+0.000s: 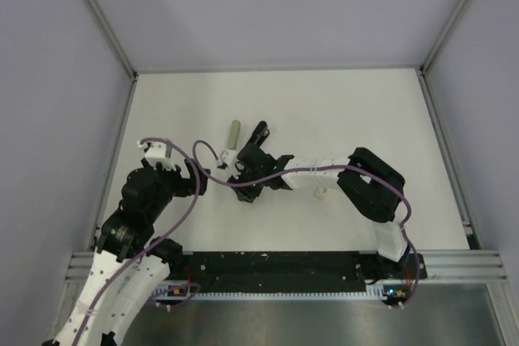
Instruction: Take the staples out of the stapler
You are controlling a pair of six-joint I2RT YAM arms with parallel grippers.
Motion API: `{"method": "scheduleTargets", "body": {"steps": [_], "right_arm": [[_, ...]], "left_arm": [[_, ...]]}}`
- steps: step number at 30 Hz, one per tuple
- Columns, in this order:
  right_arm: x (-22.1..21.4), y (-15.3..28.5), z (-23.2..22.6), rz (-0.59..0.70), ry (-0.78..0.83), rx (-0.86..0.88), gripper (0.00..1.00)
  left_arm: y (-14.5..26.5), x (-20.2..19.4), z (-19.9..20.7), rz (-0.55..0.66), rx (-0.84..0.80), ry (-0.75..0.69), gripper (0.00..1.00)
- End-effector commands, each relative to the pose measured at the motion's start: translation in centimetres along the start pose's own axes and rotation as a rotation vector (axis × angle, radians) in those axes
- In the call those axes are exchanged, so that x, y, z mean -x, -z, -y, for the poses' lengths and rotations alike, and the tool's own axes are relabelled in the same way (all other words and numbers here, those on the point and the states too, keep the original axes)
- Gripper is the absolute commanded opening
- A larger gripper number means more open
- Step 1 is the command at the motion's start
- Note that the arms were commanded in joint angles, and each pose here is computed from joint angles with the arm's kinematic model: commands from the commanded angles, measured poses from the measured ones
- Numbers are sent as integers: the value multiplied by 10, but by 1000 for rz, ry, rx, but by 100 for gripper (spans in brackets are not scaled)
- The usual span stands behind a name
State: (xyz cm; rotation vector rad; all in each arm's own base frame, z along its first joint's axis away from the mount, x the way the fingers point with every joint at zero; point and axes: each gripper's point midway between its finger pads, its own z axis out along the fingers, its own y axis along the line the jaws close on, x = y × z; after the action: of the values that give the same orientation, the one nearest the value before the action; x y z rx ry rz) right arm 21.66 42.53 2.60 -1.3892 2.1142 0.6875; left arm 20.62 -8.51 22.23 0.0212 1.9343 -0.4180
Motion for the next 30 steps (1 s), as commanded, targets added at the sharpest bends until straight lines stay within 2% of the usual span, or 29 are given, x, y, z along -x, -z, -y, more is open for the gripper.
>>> {"method": "scheduleTargets", "body": {"steps": [1,19,30], "right_arm": [[8,-9,-8,16,66,-5,36],[-10,-15,-7,-46,114,-81,21],[1,-4,4,-11,93,-169,10]], "left_arm": [[0,10,3,47,-11,4,99],[1,11,3,55,-14,5,99],[1,11,2,54,-12,3,99]]}}
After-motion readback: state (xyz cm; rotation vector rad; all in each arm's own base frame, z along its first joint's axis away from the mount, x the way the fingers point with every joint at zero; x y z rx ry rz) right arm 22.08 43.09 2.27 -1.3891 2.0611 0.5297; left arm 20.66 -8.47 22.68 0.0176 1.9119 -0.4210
